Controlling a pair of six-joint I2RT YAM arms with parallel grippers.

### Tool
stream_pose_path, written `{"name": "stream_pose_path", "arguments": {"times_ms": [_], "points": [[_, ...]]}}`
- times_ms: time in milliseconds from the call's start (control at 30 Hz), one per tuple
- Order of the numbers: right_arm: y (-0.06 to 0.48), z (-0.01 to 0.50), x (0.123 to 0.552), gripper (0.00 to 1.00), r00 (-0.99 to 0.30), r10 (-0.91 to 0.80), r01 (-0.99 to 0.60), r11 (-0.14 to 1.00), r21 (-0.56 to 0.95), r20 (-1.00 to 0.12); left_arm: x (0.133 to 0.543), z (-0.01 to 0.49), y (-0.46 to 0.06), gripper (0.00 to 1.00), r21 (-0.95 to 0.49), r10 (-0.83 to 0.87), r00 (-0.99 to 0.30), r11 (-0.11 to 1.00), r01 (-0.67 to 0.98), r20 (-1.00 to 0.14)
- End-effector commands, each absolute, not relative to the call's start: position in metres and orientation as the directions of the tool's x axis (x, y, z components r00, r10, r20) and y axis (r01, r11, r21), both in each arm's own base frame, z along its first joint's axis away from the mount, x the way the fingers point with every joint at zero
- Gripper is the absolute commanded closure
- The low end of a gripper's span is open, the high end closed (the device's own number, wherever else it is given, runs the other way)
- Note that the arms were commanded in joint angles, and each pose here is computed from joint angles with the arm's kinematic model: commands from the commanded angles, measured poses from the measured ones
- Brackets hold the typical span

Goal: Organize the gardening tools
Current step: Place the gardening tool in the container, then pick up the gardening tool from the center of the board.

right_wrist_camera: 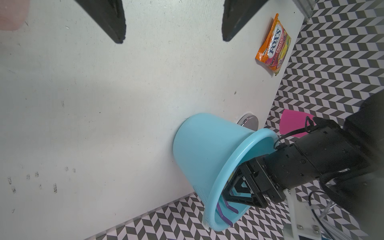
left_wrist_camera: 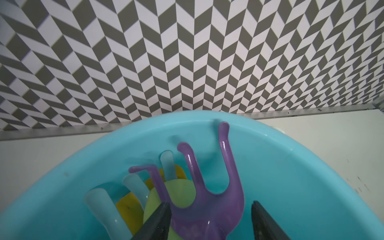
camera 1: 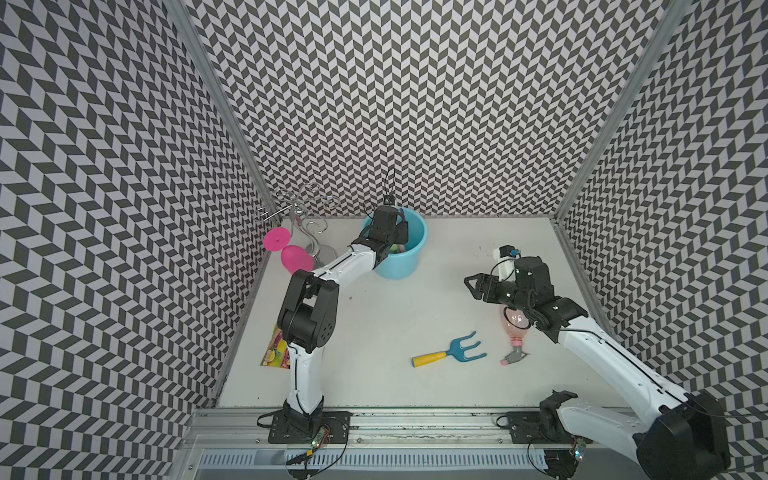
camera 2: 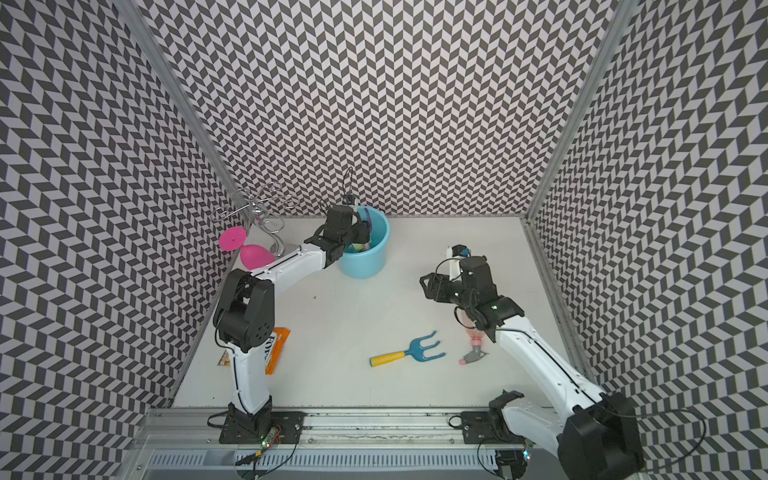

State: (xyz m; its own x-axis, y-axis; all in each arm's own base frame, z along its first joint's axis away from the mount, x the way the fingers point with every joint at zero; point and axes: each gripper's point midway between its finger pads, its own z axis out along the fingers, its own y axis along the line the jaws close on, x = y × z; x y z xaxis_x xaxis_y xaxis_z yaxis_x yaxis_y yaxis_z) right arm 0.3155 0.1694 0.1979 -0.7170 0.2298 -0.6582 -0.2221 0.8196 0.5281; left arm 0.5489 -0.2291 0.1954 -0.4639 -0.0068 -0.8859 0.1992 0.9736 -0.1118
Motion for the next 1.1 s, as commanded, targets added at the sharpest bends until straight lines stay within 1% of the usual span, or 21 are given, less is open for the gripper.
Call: {"name": "stream_pose_path", "arguments": {"times_ms": [0,267,467,567,733,933,967,1000,1067], "points": [[0.169,0.203,0.314,0.25,-0.694,0.239,-0.232,0.819,0.525,-0.679,0.536,0.256,-0.233,0.29,-0.121,-0.025,-0.377,0.965,0.234,-0.926],[0.169,0.206,0.317,0.24,-0.690,0.233,-0.239,0.820,0.519,-0.685,0.504,0.290,-0.250,0.27,-0.159,-0.012,-0.388,0.924,0.349,-0.921],[0.169,0.210,0.322,0.24,-0.682,0.244,-0.232,0.821,0.521,-0.689,0.464,0.298,-0.269,0.26,-0.182,0.041,-0.441,0.874,0.451,-0.897],[0.168,0.209,0.323,0.24,-0.681,0.252,-0.227,0.820,0.525,-0.688,0.434,0.289,-0.283,0.25,-0.193,0.084,-0.469,0.837,0.512,-0.879],[0.167,0.204,0.322,0.23,-0.695,0.246,-0.215,0.826,0.521,-0.676,0.380,0.255,-0.296,0.23,-0.187,0.165,-0.503,0.796,0.576,-0.848],[0.159,0.198,0.321,0.20,-0.699,0.253,-0.176,0.846,0.503,-0.669,0.334,0.226,-0.303,0.20,-0.235,0.212,-0.553,0.743,0.627,-0.806],[0.157,0.197,0.321,0.17,-0.699,0.255,-0.168,0.849,0.501,-0.668,0.330,0.221,-0.304,0.19,-0.244,0.215,-0.563,0.739,0.628,-0.798],[0.155,0.195,0.321,0.00,-0.700,0.258,-0.158,0.854,0.496,-0.666,0.325,0.217,-0.305,0.13,-0.260,0.211,-0.577,0.736,0.625,-0.789],[0.153,0.193,0.320,0.00,-0.702,0.259,-0.147,0.859,0.491,-0.663,0.319,0.211,-0.307,0.12,-0.290,0.204,-0.600,0.728,0.621,-0.774]]}}
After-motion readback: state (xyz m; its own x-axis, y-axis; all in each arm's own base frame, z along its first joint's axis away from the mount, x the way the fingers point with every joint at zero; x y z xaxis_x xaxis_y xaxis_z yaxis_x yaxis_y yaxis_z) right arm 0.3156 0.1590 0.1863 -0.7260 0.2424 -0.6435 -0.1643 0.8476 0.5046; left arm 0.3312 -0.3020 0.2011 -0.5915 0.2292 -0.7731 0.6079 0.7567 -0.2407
